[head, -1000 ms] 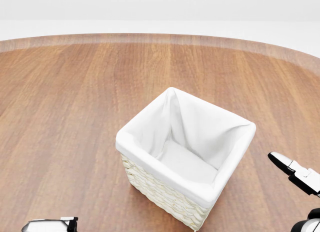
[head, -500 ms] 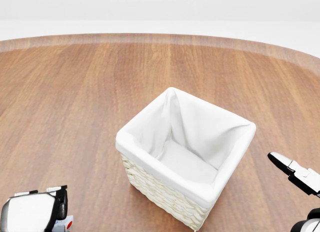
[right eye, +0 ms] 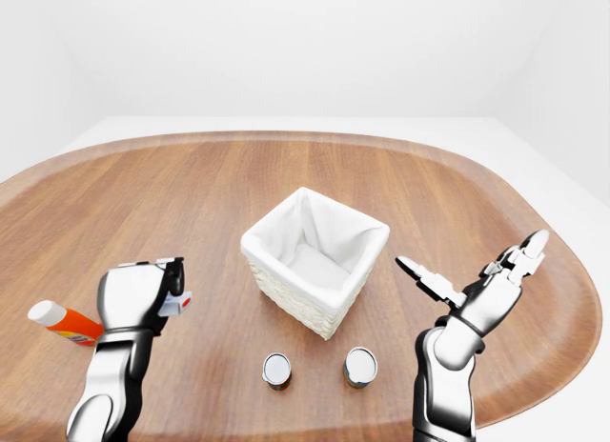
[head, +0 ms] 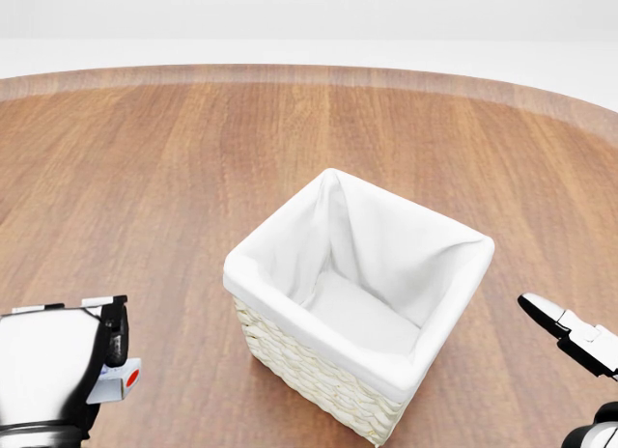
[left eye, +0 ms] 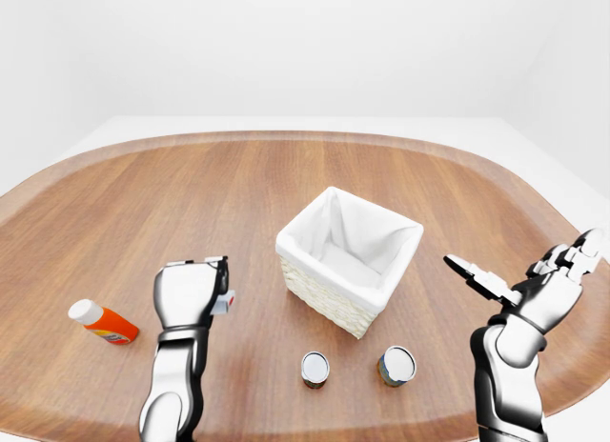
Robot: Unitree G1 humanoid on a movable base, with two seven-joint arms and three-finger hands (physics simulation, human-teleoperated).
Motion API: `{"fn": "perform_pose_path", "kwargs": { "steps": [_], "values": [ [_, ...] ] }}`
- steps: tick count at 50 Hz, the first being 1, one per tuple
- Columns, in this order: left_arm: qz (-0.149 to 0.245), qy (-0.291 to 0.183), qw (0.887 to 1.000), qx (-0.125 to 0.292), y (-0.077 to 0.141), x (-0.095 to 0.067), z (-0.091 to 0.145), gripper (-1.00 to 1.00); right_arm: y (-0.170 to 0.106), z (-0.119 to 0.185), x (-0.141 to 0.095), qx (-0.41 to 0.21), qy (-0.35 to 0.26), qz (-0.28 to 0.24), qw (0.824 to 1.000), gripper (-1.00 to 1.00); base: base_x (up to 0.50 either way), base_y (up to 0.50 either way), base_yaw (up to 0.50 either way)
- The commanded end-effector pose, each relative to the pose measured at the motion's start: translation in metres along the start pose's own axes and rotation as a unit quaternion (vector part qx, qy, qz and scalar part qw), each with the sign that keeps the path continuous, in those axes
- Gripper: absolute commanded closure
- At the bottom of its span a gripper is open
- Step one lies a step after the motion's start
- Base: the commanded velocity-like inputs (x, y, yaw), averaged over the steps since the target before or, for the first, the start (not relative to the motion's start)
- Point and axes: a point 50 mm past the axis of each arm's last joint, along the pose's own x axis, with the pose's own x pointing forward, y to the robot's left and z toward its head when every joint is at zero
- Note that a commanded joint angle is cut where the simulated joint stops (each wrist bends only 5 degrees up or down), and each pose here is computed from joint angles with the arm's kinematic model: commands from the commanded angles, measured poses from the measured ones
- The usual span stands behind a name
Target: Pick up the alphabet soup and the cream cheese box, and put them in the basket.
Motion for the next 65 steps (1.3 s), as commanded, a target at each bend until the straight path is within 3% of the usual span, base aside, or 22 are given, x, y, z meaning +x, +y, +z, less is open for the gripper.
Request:
{"fn": "perform_pose_path", "kwargs": {
  "steps": [1, 6, 13, 20, 28, 37, 57, 65],
  "values": [
    [0.025, 0.0, 1.0, 0.014, 0.029, 0.017, 0.008, 1.0, 0.0, -0.002, 0.0, -0.002, 0.003, -0.001, 1.0, -1.0, 0.0, 0.0, 0.0],
    [0.026, -0.004, 1.0, 0.013, 0.034, 0.028, 0.017, 1.0, 0.0, 0.0, 0.0, 0.0, -0.001, -0.002, 1.0, -1.0, 0.0, 0.0, 0.0],
    [0.033, -0.023, 0.999, 0.014, 0.059, 0.04, 0.033, 1.0, 0.0, -0.001, 0.001, -0.001, 0.002, -0.001, 1.0, -1.0, 0.0, 0.0, 0.0],
    [0.034, -0.021, 0.999, 0.025, 0.078, 0.045, 0.034, 1.0, 0.0, 0.002, 0.0, 0.003, -0.003, -0.001, 1.0, -1.0, 0.0, 0.0, 0.0],
    [0.054, -0.055, 0.997, 0.016, 0.107, 0.048, 0.059, 1.0, 0.0, 0.002, 0.0, 0.004, -0.003, 0.0, 1.0, -1.0, 0.0, 0.0, 0.0],
    [0.065, -0.089, 0.994, 0.015, 0.122, 0.049, 0.086, 1.0, -0.001, -0.001, 0.0, 0.002, 0.004, 0.001, 1.0, -1.0, 0.0, 0.0, 0.0],
    [0.051, -0.12, 0.991, 0.017, 0.138, 0.068, 0.116, 1.0, 0.0, 0.0, -0.001, 0.003, 0.001, 0.005, 1.0, -1.0, 0.0, 0.0, 0.0],
    [0.028, -0.138, 0.99, 0.022, 0.13, 0.086, 0.134, 1.0, 0.001, 0.0, -0.001, 0.002, 0.002, 0.006, 1.0, -1.0, 0.0, 0.0, 0.0]
  ]
}}
